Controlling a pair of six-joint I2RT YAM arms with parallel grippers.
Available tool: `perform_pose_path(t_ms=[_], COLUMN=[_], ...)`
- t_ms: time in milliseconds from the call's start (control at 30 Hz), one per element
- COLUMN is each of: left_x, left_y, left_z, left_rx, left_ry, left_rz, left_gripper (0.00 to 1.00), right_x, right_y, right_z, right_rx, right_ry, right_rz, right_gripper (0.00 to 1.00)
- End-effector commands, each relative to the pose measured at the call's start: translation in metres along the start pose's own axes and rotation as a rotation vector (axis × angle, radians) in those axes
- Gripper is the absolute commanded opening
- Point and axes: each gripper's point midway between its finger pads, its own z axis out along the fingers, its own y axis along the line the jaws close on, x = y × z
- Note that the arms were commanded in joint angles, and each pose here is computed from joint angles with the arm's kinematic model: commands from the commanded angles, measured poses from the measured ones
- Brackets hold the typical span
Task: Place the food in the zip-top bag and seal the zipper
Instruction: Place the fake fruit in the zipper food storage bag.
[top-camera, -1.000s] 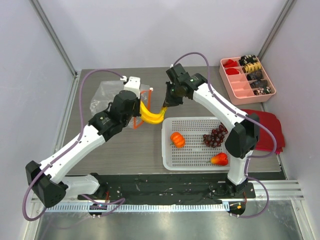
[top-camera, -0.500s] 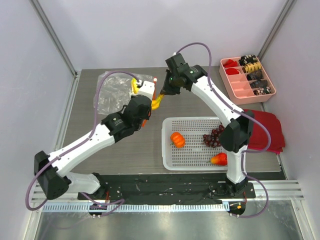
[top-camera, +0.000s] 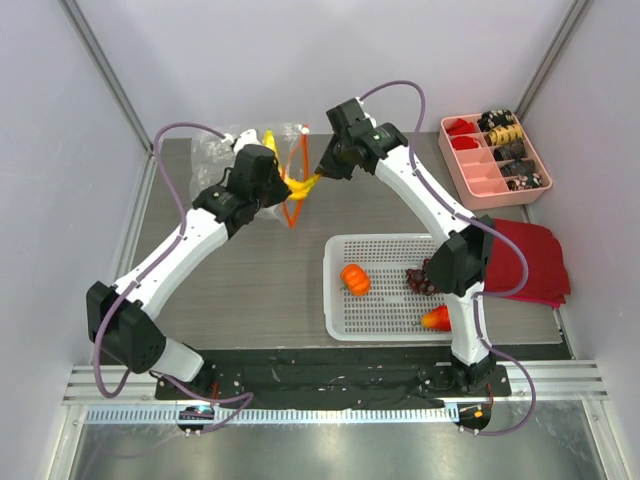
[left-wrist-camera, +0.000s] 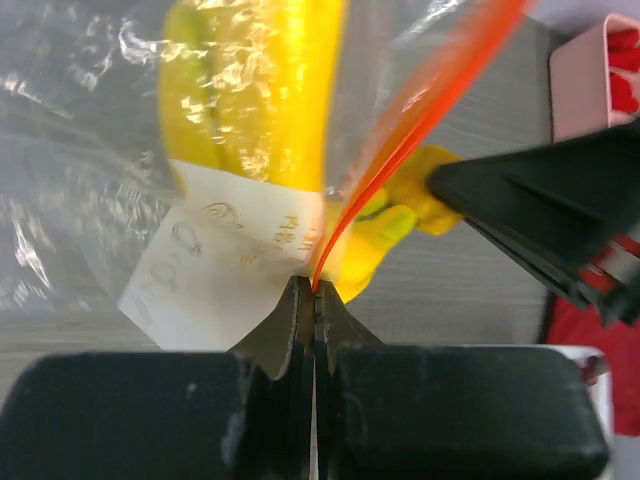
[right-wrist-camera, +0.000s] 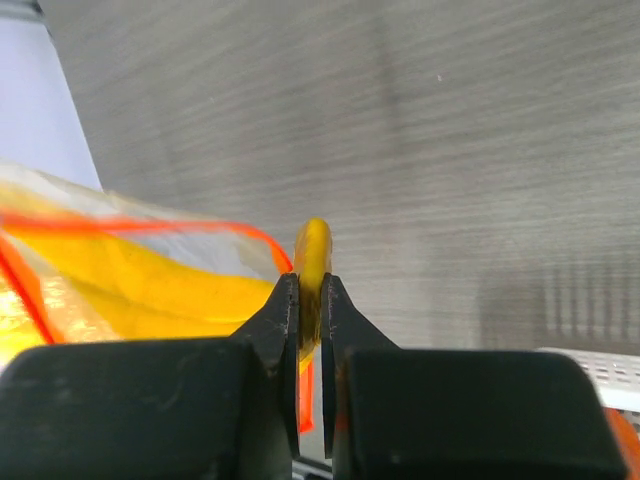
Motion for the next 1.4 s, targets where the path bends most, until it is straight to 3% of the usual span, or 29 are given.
perform_pose_path(t_ms=[0, 200, 467, 633, 767, 900, 933, 1000, 1067, 1100, 1167, 1200, 1300, 1367], left_x=[0.013, 0.017, -0.004, -0.002, -0.013, -0.027, -0.032, -0.037, -0.041, -0.041, -0.047, -0.049, -0.053, -0.05], left_y=[-0.013, -0.029, -0.033, -0.035, -0.034, -0.042, -0.045, -0.048, -0.045, -0.043, -0.04, -0.04, -0.041, -0.036], left_z=[0.007, 0.011, 0.026, 0.031, 0.03, 0.026, 0.024, 0.02, 0.019, 0.018, 0.016, 0.013, 0.004, 0.003], left_rx=[0.091, 0.177, 0.348, 0.433, 0.481, 0.544, 0.564, 0.579, 0.582, 0.583, 0.599, 0.618, 0.662, 0.661], left_ry=[0.106, 0.158, 0.179, 0.232, 0.215, 0.203, 0.19, 0.188, 0.183, 0.186, 0.173, 0.171, 0.155, 0.161], left_rz=[-0.233, -0.415, -0.632, -0.711, -0.774, -0.817, -0.817, -0.824, -0.832, -0.837, -0.842, -0.836, -0.82, -0.81], left_gripper=[0.0, 0.0, 0.0, 0.0, 0.0, 0.0, 0.0, 0.0, 0.0, 0.0, 0.0, 0.0, 0.0, 0.0], right_x=[-0.039, -0.036, -0.075, -0.039, -0.034, -0.027, -0.02, -0.016, -0.005, 0.007, 0.017, 0.026, 0.032, 0.016], right_y=[0.037, 0.032, 0.035, 0.046, 0.048, 0.048, 0.054, 0.061, 0.076, 0.074, 0.083, 0.081, 0.081, 0.068], right_z=[-0.029, -0.019, -0.02, -0.011, -0.032, -0.036, -0.039, -0.05, -0.064, -0.062, -0.08, -0.081, -0.096, -0.099], right_rx=[-0.118, -0.089, -0.126, -0.251, -0.29, -0.309, -0.337, -0.392, -0.507, -0.534, -0.625, -0.651, -0.725, -0.732], right_ry=[-0.132, -0.142, -0.244, -0.065, -0.063, -0.083, -0.065, -0.058, -0.016, 0.015, 0.055, 0.093, 0.135, 0.128], right_rz=[0.07, 0.064, 0.055, 0.002, 0.017, -0.006, -0.022, -0.055, -0.104, -0.139, -0.174, -0.194, -0.276, -0.26], right_gripper=[0.02, 0.01, 0.01, 0.01, 0.02, 0.12, 0.31, 0.43, 0.39, 0.24, 0.2, 0.23, 0.46, 0.51])
